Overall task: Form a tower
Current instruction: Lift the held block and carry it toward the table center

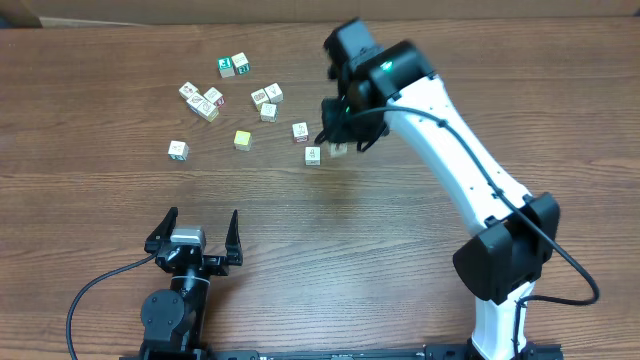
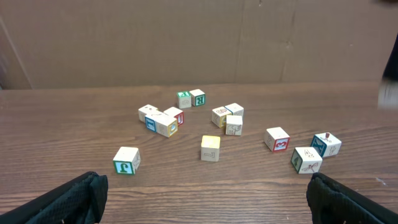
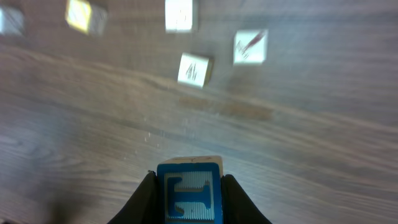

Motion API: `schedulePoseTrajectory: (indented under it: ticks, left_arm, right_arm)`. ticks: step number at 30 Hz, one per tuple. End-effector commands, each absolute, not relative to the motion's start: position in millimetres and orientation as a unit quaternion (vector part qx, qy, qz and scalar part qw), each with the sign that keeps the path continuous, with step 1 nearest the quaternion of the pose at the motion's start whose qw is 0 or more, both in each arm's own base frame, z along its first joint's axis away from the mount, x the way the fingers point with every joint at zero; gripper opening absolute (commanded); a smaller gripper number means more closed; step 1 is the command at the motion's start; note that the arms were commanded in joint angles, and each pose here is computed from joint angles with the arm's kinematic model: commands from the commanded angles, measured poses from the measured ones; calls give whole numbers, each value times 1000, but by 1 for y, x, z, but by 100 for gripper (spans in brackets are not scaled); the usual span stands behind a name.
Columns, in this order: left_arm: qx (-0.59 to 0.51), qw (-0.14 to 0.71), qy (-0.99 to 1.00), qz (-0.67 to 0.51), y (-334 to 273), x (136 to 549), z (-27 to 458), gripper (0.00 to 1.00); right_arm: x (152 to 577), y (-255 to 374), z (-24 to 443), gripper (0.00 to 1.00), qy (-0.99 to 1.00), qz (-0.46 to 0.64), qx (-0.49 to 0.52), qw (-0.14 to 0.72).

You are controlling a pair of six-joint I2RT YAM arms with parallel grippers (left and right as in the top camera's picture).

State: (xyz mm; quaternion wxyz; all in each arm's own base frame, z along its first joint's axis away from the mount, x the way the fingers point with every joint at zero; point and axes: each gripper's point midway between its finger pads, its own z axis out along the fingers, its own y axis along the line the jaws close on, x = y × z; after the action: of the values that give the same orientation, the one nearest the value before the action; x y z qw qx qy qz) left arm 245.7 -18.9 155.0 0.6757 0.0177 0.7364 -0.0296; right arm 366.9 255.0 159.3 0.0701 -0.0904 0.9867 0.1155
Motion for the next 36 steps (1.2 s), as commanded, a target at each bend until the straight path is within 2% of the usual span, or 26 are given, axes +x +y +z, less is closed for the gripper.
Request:
schedulePoseTrajectory:
  ticks: [1, 5, 15, 26, 36]
  left_arm:
    - [25, 680, 733, -27, -19, 245, 156, 100]
    - [25, 679, 733, -26, -19, 245, 156, 100]
    - [25, 680, 733, -27, -19, 245, 156, 100]
    - [25, 680, 733, -27, -19, 245, 156, 99]
    - [25, 680, 733, -27, -19, 245, 156, 100]
  right_arm:
    - [354, 266, 132, 20, 989, 113, -86, 43]
    - [345, 279, 103, 24, 989, 112, -86, 40]
    - [338, 295, 47, 23, 988, 112, -78, 67]
    - [342, 285, 40, 22, 993, 74, -21, 84]
    - [334, 299, 41, 23, 991, 52, -47, 112]
